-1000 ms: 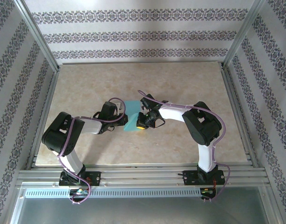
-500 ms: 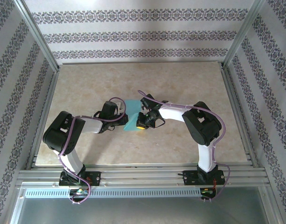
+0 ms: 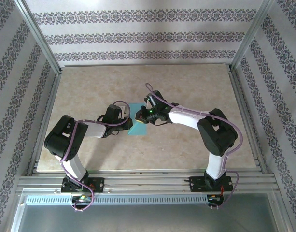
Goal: Fold a paper plane with a square sheet of paper (pick it up from the middle)
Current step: Fold the triangle a second time at the center of the table.
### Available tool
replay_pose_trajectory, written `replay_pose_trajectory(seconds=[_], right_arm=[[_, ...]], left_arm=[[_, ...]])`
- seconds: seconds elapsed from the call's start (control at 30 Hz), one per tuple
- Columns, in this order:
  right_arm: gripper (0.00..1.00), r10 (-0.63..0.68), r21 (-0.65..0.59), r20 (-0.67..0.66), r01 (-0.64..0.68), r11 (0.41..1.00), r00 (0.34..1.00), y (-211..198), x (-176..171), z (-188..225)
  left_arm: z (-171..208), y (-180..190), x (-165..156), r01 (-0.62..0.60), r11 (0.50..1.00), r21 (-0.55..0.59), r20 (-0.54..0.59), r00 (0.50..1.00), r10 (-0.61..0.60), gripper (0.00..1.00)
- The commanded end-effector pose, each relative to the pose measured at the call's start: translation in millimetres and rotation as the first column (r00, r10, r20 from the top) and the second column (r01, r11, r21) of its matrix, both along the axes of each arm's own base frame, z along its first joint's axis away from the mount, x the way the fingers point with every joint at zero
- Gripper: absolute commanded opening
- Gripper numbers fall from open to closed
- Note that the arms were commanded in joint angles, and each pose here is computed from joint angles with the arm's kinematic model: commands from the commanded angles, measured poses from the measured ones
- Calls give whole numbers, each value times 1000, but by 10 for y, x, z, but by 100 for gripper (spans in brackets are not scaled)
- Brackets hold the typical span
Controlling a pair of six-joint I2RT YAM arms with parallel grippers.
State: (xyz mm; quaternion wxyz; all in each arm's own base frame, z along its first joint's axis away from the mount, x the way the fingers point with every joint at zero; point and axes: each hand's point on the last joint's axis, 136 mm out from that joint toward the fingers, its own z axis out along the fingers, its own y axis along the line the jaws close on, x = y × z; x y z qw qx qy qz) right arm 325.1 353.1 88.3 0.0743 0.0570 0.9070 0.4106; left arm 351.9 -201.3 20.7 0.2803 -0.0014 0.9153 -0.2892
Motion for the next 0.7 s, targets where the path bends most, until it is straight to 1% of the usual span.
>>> replay_pose_trajectory(seconds=[0.0, 0.3, 0.67], right_arm=[[5, -61, -14, -28, 61, 998, 998, 32, 113, -146], [4, -53, -55, -65, 50, 997, 996, 109, 178, -305], [4, -43, -94, -127, 32, 995, 991, 78, 91, -579]], left_arm=[[-170, 105, -87, -1, 999, 47, -68, 998, 4, 5], [-180, 124, -107, -4, 998, 55, -75, 997, 9, 5], [-187, 154, -97, -33, 998, 57, -74, 997, 37, 3]])
